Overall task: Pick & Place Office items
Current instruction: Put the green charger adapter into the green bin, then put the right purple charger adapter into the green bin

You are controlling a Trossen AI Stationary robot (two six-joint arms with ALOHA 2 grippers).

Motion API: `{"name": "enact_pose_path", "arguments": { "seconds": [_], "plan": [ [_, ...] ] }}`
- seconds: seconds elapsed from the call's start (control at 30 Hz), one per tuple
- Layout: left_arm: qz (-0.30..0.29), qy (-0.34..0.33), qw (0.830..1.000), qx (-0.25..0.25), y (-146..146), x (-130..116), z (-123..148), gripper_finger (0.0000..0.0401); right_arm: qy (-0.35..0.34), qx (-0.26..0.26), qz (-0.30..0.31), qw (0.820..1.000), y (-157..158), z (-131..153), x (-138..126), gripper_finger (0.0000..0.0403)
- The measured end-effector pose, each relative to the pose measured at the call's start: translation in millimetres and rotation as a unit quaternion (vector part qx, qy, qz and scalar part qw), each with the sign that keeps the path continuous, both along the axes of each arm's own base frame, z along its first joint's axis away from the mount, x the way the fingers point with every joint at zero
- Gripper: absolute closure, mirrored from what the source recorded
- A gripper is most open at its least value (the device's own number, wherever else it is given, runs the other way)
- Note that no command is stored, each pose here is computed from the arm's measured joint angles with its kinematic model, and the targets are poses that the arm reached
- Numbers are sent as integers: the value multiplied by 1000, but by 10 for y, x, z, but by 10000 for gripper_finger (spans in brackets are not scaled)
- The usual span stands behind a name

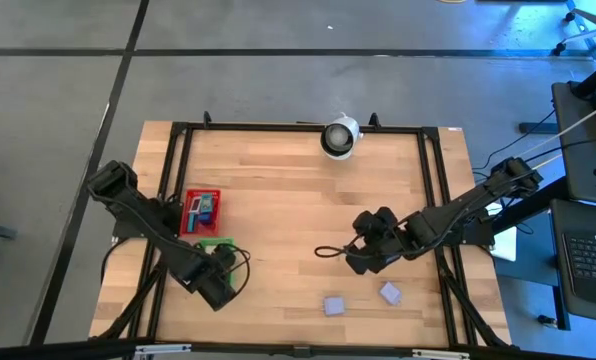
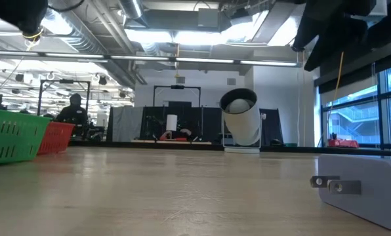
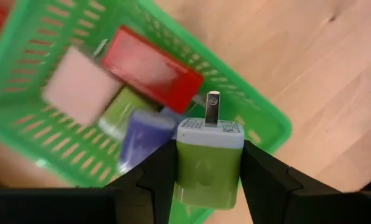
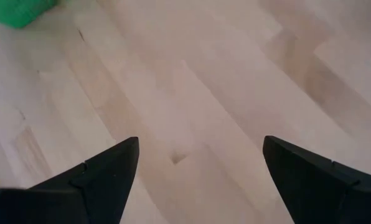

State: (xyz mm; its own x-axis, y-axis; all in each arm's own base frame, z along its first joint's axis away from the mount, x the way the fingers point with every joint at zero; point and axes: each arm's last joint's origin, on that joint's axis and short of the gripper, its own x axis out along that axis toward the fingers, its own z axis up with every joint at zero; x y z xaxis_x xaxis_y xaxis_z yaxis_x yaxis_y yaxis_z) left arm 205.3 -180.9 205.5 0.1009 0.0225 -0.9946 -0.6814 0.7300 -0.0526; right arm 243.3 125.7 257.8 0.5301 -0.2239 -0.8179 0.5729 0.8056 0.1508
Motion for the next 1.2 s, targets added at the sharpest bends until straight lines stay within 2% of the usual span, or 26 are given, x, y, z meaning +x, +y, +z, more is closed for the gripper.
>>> {"name": "enact_pose_path", "arguments": {
  "seconds": [0.23,0.37,0.47,0.6,0.73,0.83,0.9,1.1,1.2],
  "plan": [
    [24,-4,999,22,53,-38,-119,251,14,19,10,1000,31,-46,27,57],
    [51,-3,999,19,65,-29,-118,229,8,43,18,999,56,-37,49,57],
    [57,15,998,2,89,-11,-120,205,11,73,31,997,82,-32,61,57],
    [27,47,998,-31,140,36,-108,181,26,121,55,991,120,-30,66,57],
    [10,72,995,-71,199,101,-76,174,78,197,82,974,178,-45,17,57],
    [23,71,994,-85,242,165,-35,178,128,243,62,960,241,-65,-75,57],
    [33,63,994,-84,274,209,-5,181,161,252,34,954,281,-85,-163,57],
    [48,6,997,-56,349,364,140,188,216,235,-76,945,426,-165,-392,57],
    [39,-23,998,-44,373,440,237,189,231,222,-91,943,537,-260,-426,57]
  ]
}}
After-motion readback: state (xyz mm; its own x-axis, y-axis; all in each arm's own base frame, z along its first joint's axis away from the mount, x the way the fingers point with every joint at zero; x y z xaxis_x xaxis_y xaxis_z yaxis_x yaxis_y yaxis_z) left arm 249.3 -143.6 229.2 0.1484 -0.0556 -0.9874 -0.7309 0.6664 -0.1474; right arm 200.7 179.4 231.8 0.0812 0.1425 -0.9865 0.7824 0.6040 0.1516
